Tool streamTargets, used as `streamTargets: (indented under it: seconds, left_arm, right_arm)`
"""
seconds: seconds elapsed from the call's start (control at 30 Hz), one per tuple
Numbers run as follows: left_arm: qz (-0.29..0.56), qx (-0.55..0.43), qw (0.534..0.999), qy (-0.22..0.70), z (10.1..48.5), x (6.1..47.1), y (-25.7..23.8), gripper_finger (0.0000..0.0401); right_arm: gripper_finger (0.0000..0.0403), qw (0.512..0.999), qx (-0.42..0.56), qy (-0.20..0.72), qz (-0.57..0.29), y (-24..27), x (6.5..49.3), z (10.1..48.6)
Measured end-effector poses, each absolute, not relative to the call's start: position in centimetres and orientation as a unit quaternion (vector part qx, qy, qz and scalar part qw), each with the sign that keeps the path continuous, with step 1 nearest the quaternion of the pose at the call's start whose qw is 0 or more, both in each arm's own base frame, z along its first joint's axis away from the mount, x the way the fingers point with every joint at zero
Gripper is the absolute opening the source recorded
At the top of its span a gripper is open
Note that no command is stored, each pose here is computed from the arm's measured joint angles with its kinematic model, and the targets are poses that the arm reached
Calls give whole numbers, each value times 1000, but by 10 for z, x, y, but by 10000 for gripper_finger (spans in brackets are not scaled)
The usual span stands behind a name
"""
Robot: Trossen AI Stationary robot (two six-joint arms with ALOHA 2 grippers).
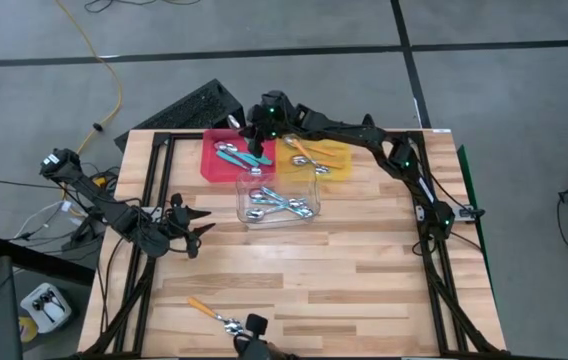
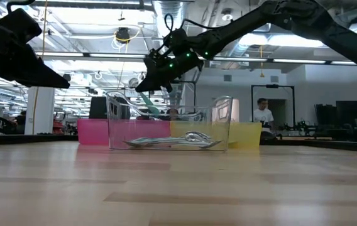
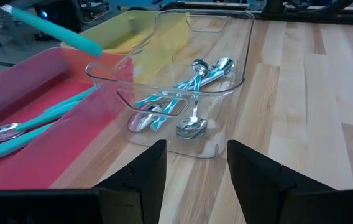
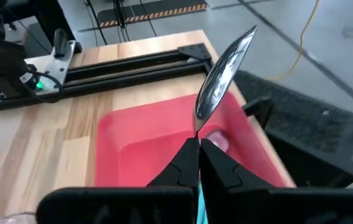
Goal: Sort silverware by color (type)
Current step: Put the light green spoon into the red bin
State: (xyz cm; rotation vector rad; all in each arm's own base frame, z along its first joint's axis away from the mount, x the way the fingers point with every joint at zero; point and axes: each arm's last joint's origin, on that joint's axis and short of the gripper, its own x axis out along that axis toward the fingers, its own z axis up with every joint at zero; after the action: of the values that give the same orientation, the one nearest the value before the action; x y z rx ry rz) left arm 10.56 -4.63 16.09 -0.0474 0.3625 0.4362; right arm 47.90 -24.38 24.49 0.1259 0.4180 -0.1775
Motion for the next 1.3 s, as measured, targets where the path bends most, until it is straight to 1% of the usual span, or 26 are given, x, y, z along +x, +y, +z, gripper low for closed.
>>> streamTargets:
  seconds: [0.1,0.23,0.33,0.47,0.63,0.73,0.83,0.9,1.0,1.2,1.3]
  left_arm:
    - [215,-23,960,179,161,106,-46,155]
    - [215,-24,960,178,161,106,-46,155]
    - [214,-25,960,179,161,106,-46,155]
    - [214,-25,960,179,161,106,-46,155]
    - [221,-23,959,174,161,106,-46,155]
    - [223,-23,959,173,161,106,-46,155]
    - [224,-24,959,173,161,106,-46,155]
    - [224,-24,959,172,161,106,-46,155]
    - [225,-24,959,172,161,106,-46,155]
    - [226,-22,958,174,161,105,-46,155]
    - [225,-20,958,176,161,105,-46,155]
  right_arm:
    - [25,969,92,206,-96,-246,478,245]
    - [25,968,100,208,-99,-252,474,247]
    - [25,967,114,211,-85,-261,469,265]
    - [25,967,91,226,-76,-264,466,283]
    - [24,964,65,251,-59,-259,472,285]
    - [24,962,63,259,-55,-259,477,278]
    - [24,953,77,289,-56,-261,477,261]
    - [24,955,74,282,-54,-261,483,254]
    - [24,954,83,282,-54,-260,484,253]
    - [24,951,97,289,-54,-261,492,229]
    - [24,951,104,284,-57,-262,494,227]
